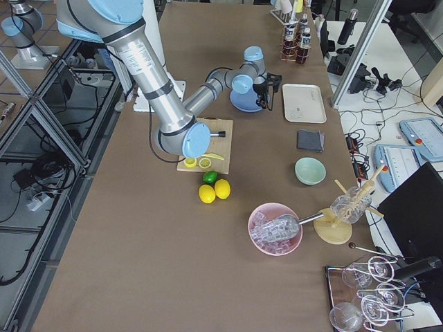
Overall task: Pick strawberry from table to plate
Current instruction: 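Carry the strawberry with the right gripper over the light blue plate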
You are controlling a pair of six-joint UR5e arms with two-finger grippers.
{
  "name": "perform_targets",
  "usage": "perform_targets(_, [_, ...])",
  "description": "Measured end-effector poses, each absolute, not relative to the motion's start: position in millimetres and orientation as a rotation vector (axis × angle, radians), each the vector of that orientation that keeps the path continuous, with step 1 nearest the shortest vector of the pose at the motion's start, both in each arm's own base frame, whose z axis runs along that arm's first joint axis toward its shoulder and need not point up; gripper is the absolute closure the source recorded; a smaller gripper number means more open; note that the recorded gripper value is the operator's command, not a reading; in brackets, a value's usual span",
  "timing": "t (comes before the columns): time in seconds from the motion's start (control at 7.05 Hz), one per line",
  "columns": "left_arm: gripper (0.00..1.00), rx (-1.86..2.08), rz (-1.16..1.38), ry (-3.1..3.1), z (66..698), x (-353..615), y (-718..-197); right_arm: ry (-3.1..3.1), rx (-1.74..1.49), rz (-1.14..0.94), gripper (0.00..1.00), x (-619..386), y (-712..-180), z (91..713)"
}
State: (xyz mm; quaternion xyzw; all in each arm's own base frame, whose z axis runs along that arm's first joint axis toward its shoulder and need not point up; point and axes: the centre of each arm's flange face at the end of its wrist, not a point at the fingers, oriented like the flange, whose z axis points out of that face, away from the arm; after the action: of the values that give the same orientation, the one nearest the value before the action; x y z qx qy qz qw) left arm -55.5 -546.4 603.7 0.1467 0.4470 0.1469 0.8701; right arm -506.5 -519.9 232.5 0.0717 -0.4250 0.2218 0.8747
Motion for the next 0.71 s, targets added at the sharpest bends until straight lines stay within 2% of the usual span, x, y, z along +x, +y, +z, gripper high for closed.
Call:
perform_targets(0.28, [0.02,0.304,0.307,0.935,605.6,-55.6,-544.1,-0.887,0.143,0.536,1.0,-559.0,-478.6,205.1])
perform_targets(0.71, [0.02,0.303,0.305,0.936,607.5,-55.9,-539.2,-0.865,0.149,0.583,1.0,-614.0,-461.2,190.6])
